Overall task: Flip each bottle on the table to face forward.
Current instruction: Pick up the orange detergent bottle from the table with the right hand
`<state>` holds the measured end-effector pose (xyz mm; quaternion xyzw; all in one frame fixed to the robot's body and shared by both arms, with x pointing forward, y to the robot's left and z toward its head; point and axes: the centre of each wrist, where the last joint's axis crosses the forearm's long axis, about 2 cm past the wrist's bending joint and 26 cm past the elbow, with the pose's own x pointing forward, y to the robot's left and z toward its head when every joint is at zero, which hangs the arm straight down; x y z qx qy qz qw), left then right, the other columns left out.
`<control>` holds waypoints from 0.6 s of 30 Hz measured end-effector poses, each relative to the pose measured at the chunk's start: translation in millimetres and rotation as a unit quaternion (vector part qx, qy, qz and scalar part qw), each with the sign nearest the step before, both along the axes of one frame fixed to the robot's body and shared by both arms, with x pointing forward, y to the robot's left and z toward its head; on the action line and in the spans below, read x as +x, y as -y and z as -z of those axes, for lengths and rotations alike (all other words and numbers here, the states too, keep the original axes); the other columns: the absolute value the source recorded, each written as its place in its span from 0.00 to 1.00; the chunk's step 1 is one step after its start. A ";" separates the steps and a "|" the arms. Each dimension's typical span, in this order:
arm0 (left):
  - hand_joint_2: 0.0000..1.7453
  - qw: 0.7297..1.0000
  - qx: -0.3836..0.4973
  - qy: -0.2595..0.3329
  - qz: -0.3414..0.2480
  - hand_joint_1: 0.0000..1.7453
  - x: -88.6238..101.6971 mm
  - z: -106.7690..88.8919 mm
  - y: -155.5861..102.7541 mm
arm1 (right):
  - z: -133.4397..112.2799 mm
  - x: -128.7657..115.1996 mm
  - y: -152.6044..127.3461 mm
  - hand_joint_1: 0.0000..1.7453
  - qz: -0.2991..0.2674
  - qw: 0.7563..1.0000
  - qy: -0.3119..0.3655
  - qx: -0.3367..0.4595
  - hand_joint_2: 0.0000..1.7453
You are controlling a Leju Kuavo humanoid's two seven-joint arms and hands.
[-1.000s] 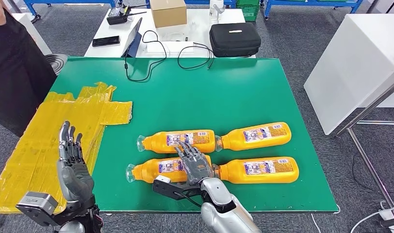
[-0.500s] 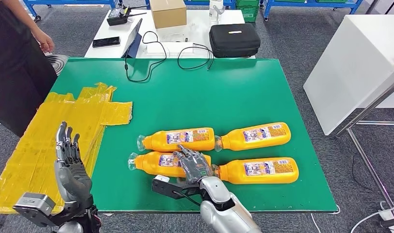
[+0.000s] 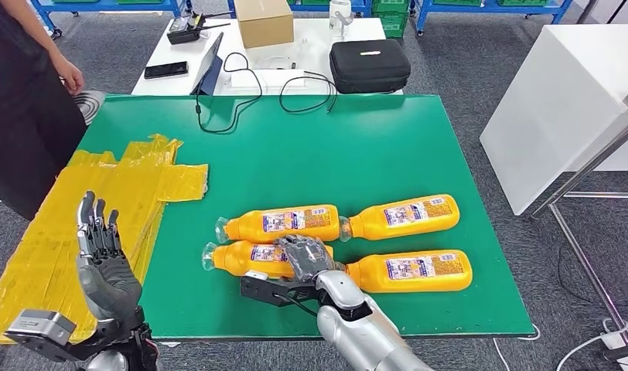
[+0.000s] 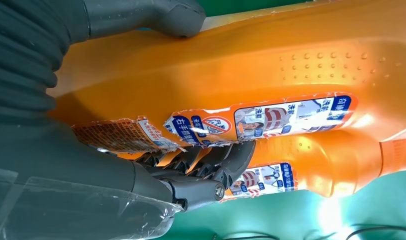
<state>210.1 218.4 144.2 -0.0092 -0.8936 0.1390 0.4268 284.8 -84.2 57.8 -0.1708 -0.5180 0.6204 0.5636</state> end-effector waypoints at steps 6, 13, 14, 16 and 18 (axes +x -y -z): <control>0.00 1.000 -0.004 0.002 0.001 0.00 2.1 -1.7 0.0 | 0.9 3.7 0.6 0.39 -0.003 1.000 -0.010 -0.014 1.00; 0.00 1.000 -0.009 0.007 0.002 0.00 5.3 -6.3 0.6 | 2.8 3.1 -3.5 0.00 0.002 0.999 -0.023 -0.050 1.00; 0.00 1.000 -0.010 0.009 0.002 0.00 5.6 -7.1 0.7 | 2.7 3.3 -4.0 0.00 0.002 0.998 -0.023 -0.053 1.00; 0.00 1.000 -0.012 0.010 0.001 0.00 5.9 -8.2 0.7 | 2.5 3.7 -5.1 0.00 0.001 0.998 -0.021 -0.062 1.00; 0.00 1.000 -0.014 0.011 0.001 0.00 6.2 -9.4 0.5 | 2.0 4.3 -6.2 0.00 -0.001 0.997 -0.020 -0.070 1.00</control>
